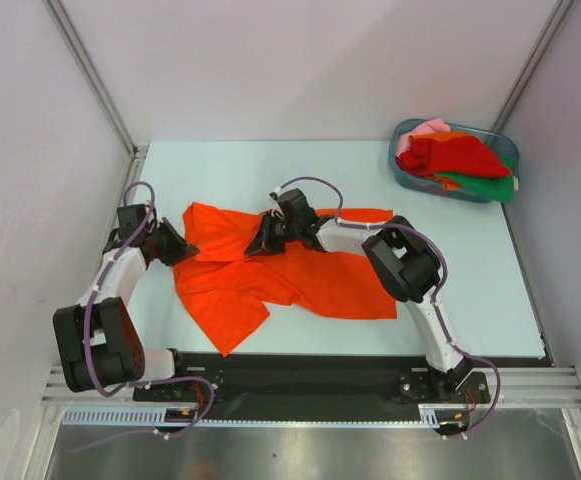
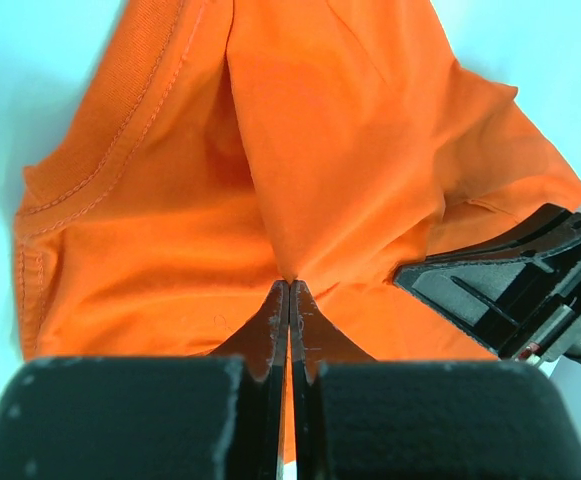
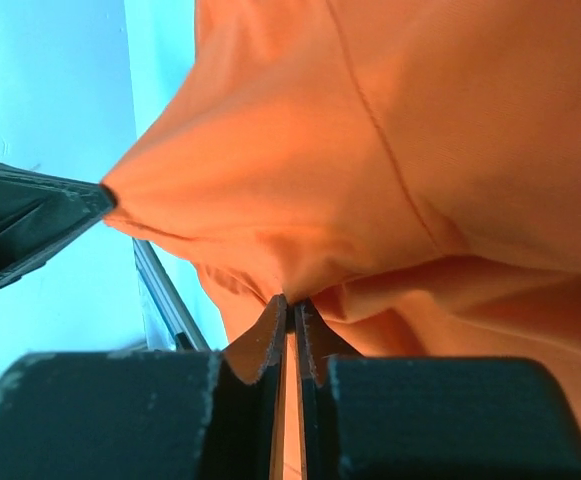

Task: Fold and stack the t-shirts
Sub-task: Fold the tshirt

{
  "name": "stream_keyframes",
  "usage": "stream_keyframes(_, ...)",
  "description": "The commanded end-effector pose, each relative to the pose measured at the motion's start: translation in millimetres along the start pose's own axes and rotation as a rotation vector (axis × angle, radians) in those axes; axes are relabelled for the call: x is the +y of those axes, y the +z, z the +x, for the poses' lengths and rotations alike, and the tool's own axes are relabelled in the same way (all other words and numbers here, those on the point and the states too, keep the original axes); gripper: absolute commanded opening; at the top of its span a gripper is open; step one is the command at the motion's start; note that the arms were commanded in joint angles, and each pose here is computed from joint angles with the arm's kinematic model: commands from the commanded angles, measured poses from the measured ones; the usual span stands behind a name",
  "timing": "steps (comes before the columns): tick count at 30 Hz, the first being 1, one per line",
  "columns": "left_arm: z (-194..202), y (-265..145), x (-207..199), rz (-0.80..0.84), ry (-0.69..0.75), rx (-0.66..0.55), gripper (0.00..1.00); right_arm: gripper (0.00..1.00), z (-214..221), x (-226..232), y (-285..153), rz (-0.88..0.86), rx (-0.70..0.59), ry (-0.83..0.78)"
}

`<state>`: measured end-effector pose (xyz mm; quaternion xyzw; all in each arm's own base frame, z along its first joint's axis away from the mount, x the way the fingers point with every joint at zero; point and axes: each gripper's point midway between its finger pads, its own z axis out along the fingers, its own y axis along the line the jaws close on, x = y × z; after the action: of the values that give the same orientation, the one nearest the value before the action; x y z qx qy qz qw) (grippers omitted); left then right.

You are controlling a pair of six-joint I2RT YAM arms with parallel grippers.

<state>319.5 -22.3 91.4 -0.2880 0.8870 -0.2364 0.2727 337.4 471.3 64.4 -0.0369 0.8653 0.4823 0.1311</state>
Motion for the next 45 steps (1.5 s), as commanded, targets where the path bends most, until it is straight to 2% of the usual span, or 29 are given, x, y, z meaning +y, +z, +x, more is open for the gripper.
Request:
stream_keyframes(1,-10.4,-12.0,-4.0,-0.008,-0.012,-0.053,0.00,0.08,-2.6,24.9,-14.6,-0.064,0.009,-0.022)
stream_keyframes(10,-0.7,-11.9,0.0,-0.008,-0.026,-0.027,0.00,0.09,0.2,29.3,-19.4,-0.088,0.031,-0.032)
stream_keyframes(12,3.1,-11.2,9.1,-0.040,-0.034,-0.024,0.04,0.16,3.0,30.0,-22.3,-0.087,0.042,-0.038)
stream_keyframes(14,1.4,-16.7,15.8,-0.068,-0.035,-0.042,0.25,0.30,7.8,23.5,-27.1,-0.065,0.062,-0.048)
stream_keyframes(15,-4.6,-19.8,21.0,-0.100,-0.030,-0.074,0.34,0.34,5.8,27.8,-35.0,-0.066,0.052,-0.059)
stream_keyframes(16,-11.4,-23.1,23.1,-0.118,-0.027,-0.102,0.52,0.37,10.6,14.4,-40.0,-0.042,0.058,-0.055)
stream_keyframes(17,-24.9,-30.1,17.3,-0.117,-0.007,-0.148,0.58,0.43,8.9,11.4,-45.8,-0.036,0.049,-0.062)
stream_keyframes(19,-48.1,-35.3,6.2,-0.110,0.036,-0.197,0.69,0.48,3.3,5.9,-66.6,-0.014,0.023,-0.088)
stream_keyframes(22,-90.2,-36.2,-13.2,-0.088,0.112,-0.269,0.75,0.47,-10.0,12.2,-101.7,0.000,-0.028,-0.120)
stream_keyframes(23,-100.3,-32.8,-18.4,-0.078,0.163,-0.270,0.75,0.47,-22.0,-1.3,-115.9,0.034,-0.067,-0.123)
stream_keyframes(24,-94.8,-9.5,-12.8,-0.073,0.156,-0.166,0.75,0.47,-27.9,-4.3,-126.2,0.047,-0.088,-0.130)
stream_keyframes(25,-114.6,-9.3,-31.9,-0.034,0.196,-0.175,0.75,0.47,-37.2,1.8,-143.6,0.046,-0.128,-0.150)
stream_keyframes(26,-118.5,3.3,-32.0,-0.027,0.239,-0.143,0.75,0.48,-53.9,-13.3,-159.9,0.082,-0.175,-0.155)
stream_keyframes(27,-112.2,28.1,-17.6,-0.056,0.226,-0.055,0.77,0.47,-59.9,-18.4,-171.7,0.100,-0.193,-0.154)
stream_keyframes(28,-131.8,32.5,-23.0,-0.069,0.241,-0.064,0.77,0.48,-69.8,-24.0,-184.1,0.117,-0.223,-0.154)
stream_keyframes(29,-134.6,40.7,-18.3,-0.089,0.268,-0.042,0.77,0.48,-86.4,-29.2,-205.6,0.137,-0.279,-0.158)
stream_keyframes(32,-146.5,69.8,-7.9,-0.119,0.285,0.001,0.78,0.48,-101.5,-49.4,-236.3,0.193,-0.332,-0.174)
stream_keyframes(33,-147.5,77.7,-6.1,-0.117,0.288,0.011,0.79,0.49,-109.9,-69.0,-252.6,0.233,-0.358,-0.151)
stream_keyframes(40,-137.9,117.8,-7.3,-0.128,0.324,0.084,0.79,0.49,-124.6,-124.1,-298.2,0.273,-0.431,-0.047)
stream_keyframes(45,-131.6,136.7,-1.9,-0.134,0.298,0.116,0.77,0.49,-130.1,-130.3,-307.5,0.263,-0.455,-0.043)
